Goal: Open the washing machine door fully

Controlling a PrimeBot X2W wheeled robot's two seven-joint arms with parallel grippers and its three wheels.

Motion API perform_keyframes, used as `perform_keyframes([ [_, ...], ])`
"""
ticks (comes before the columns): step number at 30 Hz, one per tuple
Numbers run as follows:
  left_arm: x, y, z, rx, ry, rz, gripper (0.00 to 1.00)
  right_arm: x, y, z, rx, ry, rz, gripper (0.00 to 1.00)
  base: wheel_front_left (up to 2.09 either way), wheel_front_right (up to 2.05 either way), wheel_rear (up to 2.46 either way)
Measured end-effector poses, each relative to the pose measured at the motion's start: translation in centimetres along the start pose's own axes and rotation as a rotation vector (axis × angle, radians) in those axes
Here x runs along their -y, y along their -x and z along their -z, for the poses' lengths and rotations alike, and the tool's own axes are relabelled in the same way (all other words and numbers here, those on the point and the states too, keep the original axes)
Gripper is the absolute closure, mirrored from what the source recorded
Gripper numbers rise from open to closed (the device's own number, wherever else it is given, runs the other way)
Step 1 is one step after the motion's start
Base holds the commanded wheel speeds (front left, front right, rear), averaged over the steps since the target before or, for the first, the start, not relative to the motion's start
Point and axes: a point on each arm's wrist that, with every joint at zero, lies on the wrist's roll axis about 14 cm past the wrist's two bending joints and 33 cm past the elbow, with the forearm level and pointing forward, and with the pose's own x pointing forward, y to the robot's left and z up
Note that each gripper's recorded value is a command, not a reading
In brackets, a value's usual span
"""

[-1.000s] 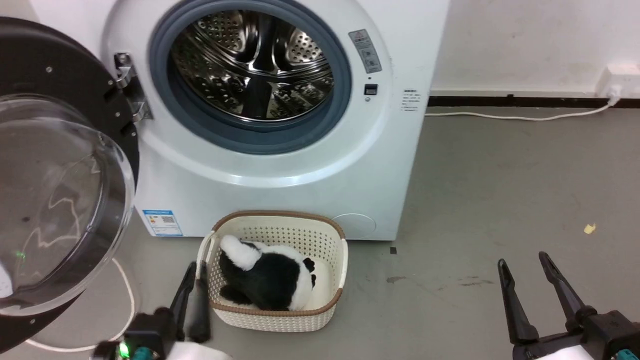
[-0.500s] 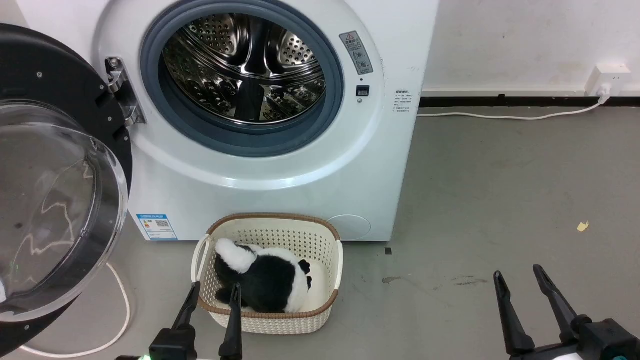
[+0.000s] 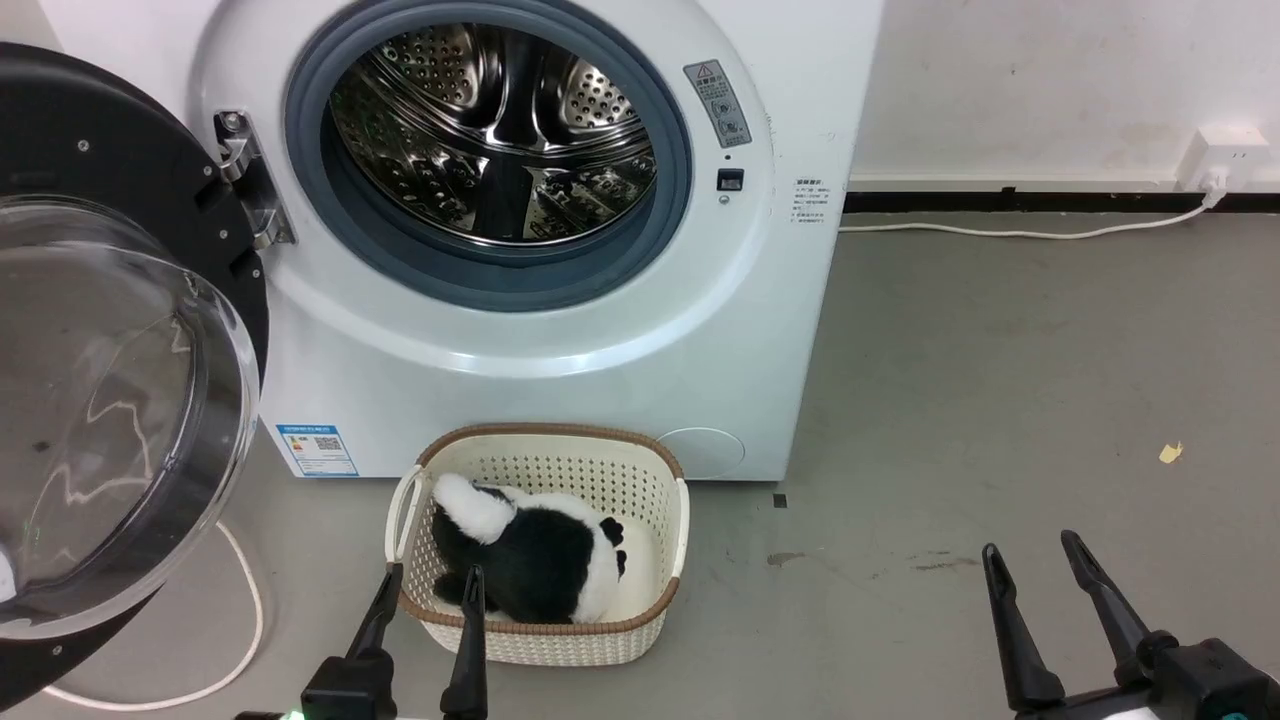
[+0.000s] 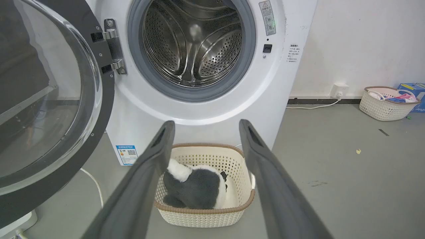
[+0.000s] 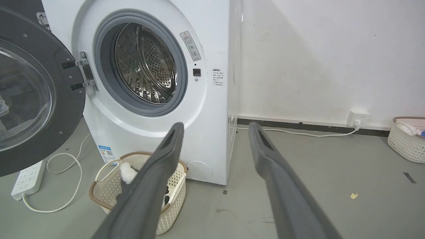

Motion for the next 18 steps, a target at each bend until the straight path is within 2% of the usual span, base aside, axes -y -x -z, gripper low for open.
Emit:
perform_keyframes([
  [9,-0.16,-0.01,0.13,-0.004,0.001,-0.008,0.0,-0.15,-0.1,0.23,-0.005,-0.002,-0.005,0.0,0.0,0.0,0.0],
  [10,-0.17,-0.01,0.16,-0.005,0.001,-0.008,1.0,-0.17,-0.11,0.23,-0.005,-0.002,-0.006,1.0,0.0,0.0,0.0],
  [18,-0.28,-0.08,0.25,-0.014,-0.002,-0.009,1.0,-0.24,-0.14,0.39,-0.016,-0.002,-0.008,1.0,0.0,0.0,0.0],
])
